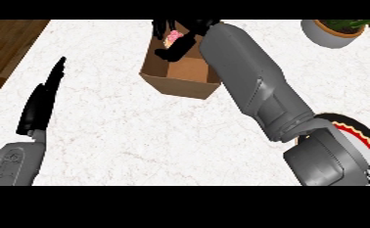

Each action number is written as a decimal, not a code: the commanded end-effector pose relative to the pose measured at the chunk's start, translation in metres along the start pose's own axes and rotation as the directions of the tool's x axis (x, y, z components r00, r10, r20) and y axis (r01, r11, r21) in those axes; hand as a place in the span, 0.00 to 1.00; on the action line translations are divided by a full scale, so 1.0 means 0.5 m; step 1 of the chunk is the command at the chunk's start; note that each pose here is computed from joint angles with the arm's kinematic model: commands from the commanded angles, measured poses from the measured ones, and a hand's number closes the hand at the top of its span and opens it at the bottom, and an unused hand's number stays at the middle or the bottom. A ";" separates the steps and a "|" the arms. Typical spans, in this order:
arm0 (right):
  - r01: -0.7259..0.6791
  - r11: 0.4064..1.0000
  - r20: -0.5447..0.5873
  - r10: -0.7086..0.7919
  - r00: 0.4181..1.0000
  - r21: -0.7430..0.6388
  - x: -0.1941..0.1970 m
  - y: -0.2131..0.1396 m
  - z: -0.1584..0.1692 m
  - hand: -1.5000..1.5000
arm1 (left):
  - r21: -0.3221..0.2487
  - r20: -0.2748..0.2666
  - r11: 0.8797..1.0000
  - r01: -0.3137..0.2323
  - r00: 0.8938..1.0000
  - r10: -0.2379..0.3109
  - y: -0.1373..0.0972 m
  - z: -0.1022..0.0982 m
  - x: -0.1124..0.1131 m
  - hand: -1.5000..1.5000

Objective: Pick the cupcake from the plate and place it in the cardboard box

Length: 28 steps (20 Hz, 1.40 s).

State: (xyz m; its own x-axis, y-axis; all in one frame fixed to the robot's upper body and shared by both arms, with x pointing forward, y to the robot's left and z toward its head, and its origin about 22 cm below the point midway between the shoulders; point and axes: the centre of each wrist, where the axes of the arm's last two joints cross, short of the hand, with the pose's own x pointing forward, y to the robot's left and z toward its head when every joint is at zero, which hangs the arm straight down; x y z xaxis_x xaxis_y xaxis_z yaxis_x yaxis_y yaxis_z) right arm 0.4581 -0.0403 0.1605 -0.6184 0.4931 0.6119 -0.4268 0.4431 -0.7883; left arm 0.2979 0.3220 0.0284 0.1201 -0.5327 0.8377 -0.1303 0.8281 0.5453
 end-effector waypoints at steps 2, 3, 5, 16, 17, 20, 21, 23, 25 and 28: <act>0.058 0.998 -0.090 -0.055 0.994 0.039 -0.023 0.019 0.011 0.00 | -0.029 0.012 0.999 -0.020 1.000 0.021 -0.046 -0.002 0.007 0.50; 0.056 0.998 -0.087 -0.053 0.995 0.036 -0.022 0.018 0.010 0.00 | -0.014 0.011 1.000 -0.009 1.000 0.009 -0.026 -0.006 0.012 0.50; 0.091 0.996 -0.050 -0.091 0.995 0.005 -0.038 0.031 0.021 0.00 | -0.019 0.024 1.000 0.003 1.000 -0.002 -0.008 -0.025 0.025 0.50; 0.388 0.892 0.136 -0.366 0.921 -0.232 -0.015 0.000 0.010 0.00 | 0.019 -0.002 1.000 0.010 1.000 -0.010 0.000 -0.011 -0.005 0.50; 0.400 0.886 0.145 -0.375 0.916 -0.237 -0.014 -0.001 0.009 0.00 | 0.019 -0.017 1.000 -0.010 1.000 0.010 -0.019 -0.011 -0.003 0.50; 0.448 0.858 0.162 -0.419 0.893 -0.250 -0.030 0.006 0.019 0.00 | 0.025 -0.034 1.000 -0.017 0.999 0.018 0.009 0.017 -0.049 0.50; 0.464 0.851 0.181 -0.430 0.885 -0.246 -0.055 -0.026 0.042 0.00 | 0.024 -0.025 1.000 -0.017 1.000 0.017 0.009 -0.007 -0.007 0.50; 0.503 0.833 0.194 -0.467 0.863 -0.230 -0.041 -0.043 0.035 0.00 | 0.047 -0.012 0.999 -0.005 1.000 0.006 -0.008 0.013 -0.039 0.50; 0.511 0.823 0.182 -0.479 0.859 -0.249 -0.092 -0.066 0.080 0.00 | 0.053 -0.010 0.999 -0.003 1.000 0.004 0.017 -0.010 -0.001 0.50; 0.478 0.824 0.151 -0.453 0.878 -0.304 -0.117 -0.132 0.123 0.00 | 0.036 -0.039 0.999 -0.015 0.999 0.017 0.024 0.002 -0.019 0.50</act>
State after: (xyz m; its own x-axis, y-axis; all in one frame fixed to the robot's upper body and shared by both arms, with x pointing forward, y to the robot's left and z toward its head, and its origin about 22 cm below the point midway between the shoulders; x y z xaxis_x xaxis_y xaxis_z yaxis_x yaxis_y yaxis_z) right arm 0.4750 -0.1050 0.1624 -0.4554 0.1121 0.8832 -0.4757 0.8079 -0.3478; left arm 0.2926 0.3315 0.0210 0.1442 -0.5168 0.8439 -0.1650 0.8283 0.5354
